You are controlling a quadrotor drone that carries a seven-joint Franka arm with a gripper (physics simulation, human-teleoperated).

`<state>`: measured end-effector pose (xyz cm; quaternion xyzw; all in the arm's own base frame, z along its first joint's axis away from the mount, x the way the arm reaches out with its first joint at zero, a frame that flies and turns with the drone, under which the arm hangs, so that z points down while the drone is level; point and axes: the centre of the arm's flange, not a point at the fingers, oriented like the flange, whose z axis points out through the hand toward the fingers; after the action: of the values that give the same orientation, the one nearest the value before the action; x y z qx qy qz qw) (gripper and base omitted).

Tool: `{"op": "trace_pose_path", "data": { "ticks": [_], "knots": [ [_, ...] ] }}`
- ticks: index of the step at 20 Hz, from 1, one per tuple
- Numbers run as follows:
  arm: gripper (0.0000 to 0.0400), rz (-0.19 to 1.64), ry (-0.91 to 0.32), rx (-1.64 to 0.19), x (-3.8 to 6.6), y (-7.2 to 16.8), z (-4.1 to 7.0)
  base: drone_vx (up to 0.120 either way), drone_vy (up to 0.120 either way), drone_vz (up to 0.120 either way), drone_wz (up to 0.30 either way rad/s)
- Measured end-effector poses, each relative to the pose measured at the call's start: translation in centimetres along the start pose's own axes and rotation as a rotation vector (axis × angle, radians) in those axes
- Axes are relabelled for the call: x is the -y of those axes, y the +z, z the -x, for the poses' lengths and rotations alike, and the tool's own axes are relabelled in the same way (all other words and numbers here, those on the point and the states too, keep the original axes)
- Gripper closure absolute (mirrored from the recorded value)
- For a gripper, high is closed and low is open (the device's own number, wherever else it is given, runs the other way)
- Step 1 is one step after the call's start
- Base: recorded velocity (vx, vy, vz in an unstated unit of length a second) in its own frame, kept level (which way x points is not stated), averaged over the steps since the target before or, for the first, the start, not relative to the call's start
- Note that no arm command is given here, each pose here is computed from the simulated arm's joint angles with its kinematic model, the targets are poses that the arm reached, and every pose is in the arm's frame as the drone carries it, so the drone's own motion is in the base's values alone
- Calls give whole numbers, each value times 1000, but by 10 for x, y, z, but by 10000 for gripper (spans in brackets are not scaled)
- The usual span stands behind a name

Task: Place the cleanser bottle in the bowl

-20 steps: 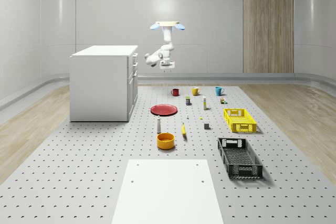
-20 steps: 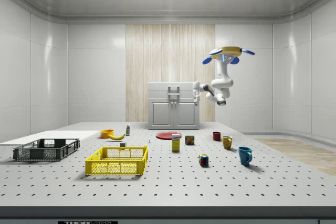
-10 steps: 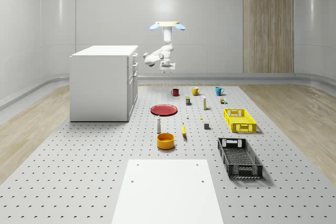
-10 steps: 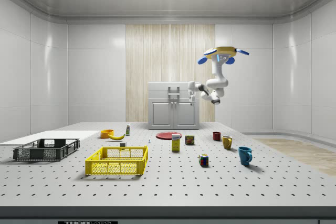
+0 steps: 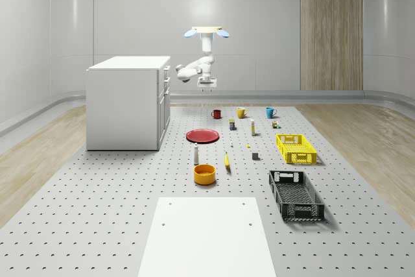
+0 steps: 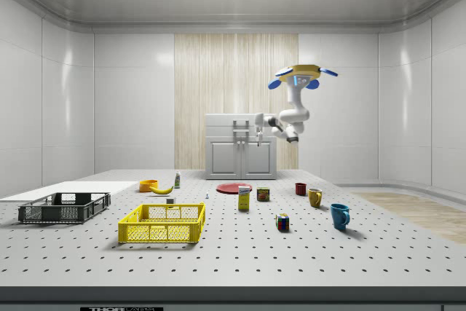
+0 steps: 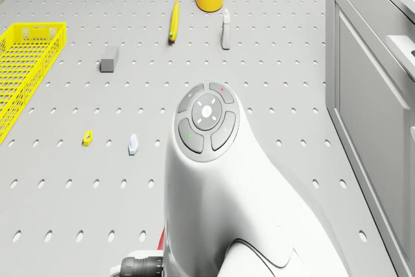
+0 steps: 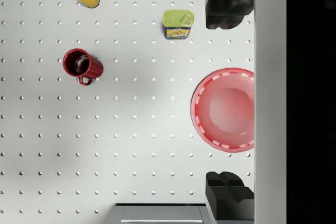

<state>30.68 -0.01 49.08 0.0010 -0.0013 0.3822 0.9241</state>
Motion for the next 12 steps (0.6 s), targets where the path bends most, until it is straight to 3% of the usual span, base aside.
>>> {"op": "trace_pose_path", "data": {
  "ticks": [12],
  "knots": [
    [0, 1, 0, -1, 0, 0, 0, 120, 0, 0, 0]
  ]
}}
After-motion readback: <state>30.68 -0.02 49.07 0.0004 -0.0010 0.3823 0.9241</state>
